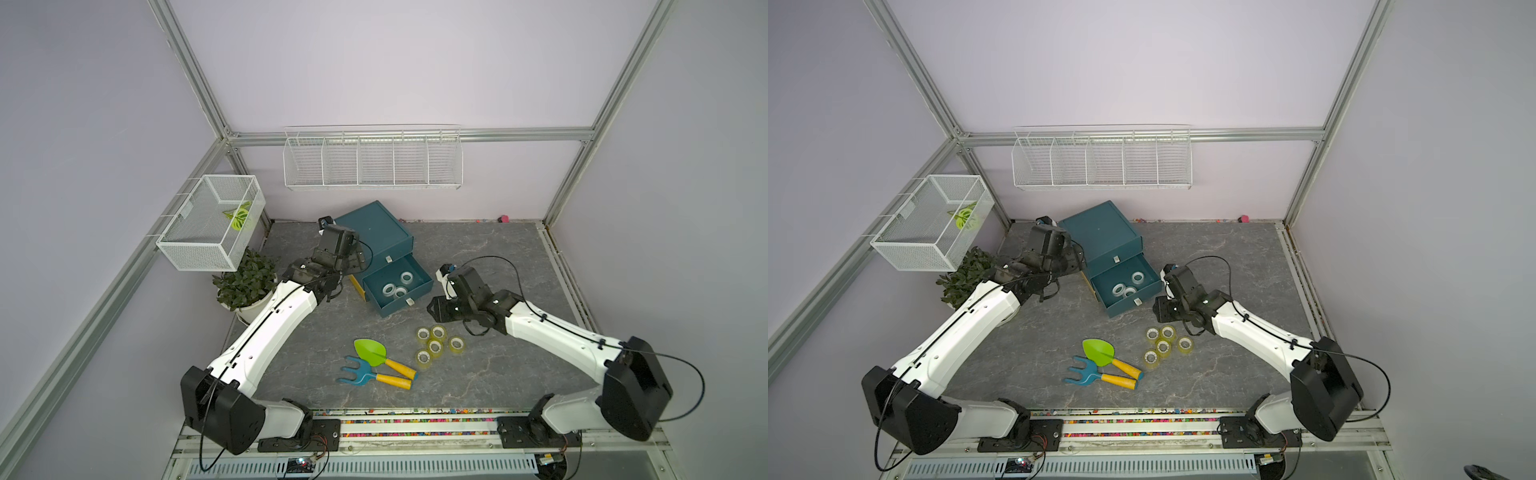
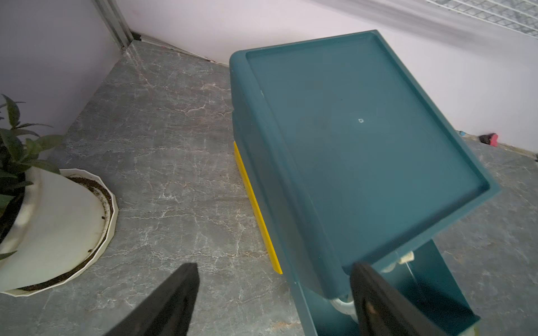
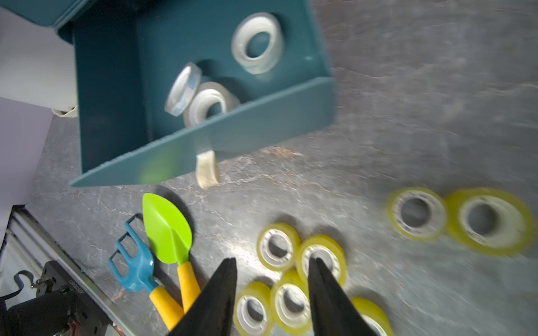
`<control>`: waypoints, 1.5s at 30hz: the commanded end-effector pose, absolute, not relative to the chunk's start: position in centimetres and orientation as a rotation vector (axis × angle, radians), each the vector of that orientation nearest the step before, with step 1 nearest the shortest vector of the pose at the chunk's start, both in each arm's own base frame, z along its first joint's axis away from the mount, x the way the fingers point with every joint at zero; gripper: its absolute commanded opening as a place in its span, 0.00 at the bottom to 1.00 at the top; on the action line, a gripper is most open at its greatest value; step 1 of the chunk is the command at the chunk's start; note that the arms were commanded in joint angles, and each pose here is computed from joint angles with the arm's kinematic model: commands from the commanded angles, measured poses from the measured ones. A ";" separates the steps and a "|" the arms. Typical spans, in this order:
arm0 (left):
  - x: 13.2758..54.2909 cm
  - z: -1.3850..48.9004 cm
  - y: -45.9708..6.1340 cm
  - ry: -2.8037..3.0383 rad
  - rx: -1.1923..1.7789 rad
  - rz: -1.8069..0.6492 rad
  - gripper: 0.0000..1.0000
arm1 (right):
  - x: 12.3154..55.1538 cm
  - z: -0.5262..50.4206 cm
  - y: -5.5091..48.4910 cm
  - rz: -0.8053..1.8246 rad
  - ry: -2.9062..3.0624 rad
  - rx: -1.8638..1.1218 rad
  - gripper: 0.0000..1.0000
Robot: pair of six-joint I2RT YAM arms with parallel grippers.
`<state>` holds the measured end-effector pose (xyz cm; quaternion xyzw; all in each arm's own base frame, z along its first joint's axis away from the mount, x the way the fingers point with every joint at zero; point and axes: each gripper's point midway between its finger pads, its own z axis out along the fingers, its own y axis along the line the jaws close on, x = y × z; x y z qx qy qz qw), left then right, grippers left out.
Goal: Place the transparent tape into the drawer according to color
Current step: Close the drawer in the storage box.
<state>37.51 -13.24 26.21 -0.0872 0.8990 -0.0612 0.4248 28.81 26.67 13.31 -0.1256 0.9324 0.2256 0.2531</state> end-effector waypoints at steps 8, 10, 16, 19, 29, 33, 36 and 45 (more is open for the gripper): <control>38.4 22.9 -13.5 2.312 -0.236 -0.144 0.87 | 32.3 14.5 31.4 0.717 2.424 -0.376 0.42; 38.4 22.4 -13.5 2.324 -0.233 -0.137 0.87 | 33.0 14.6 32.0 0.719 2.410 -0.378 0.42; 38.4 21.0 -13.5 2.371 -0.228 -0.108 0.86 | 36.0 14.3 33.5 0.697 2.388 -0.357 0.41; 38.4 20.3 -13.6 2.392 -0.221 -0.101 0.85 | 37.6 14.4 34.4 0.718 2.359 -0.332 0.41; 38.2 19.0 -13.8 2.427 -0.216 -0.102 0.84 | 42.3 14.9 36.6 0.844 2.228 -0.195 0.41; 38.2 18.6 -14.0 2.437 -0.212 -0.104 0.84 | 43.1 14.6 37.1 0.870 2.192 -0.164 0.41; 38.2 18.4 -14.0 2.444 -0.210 -0.107 0.83 | 43.5 14.1 37.2 0.883 2.179 -0.138 0.41; 38.2 18.3 -14.2 2.446 -0.202 -0.113 0.83 | 41.8 15.5 36.2 0.934 2.124 -0.121 0.51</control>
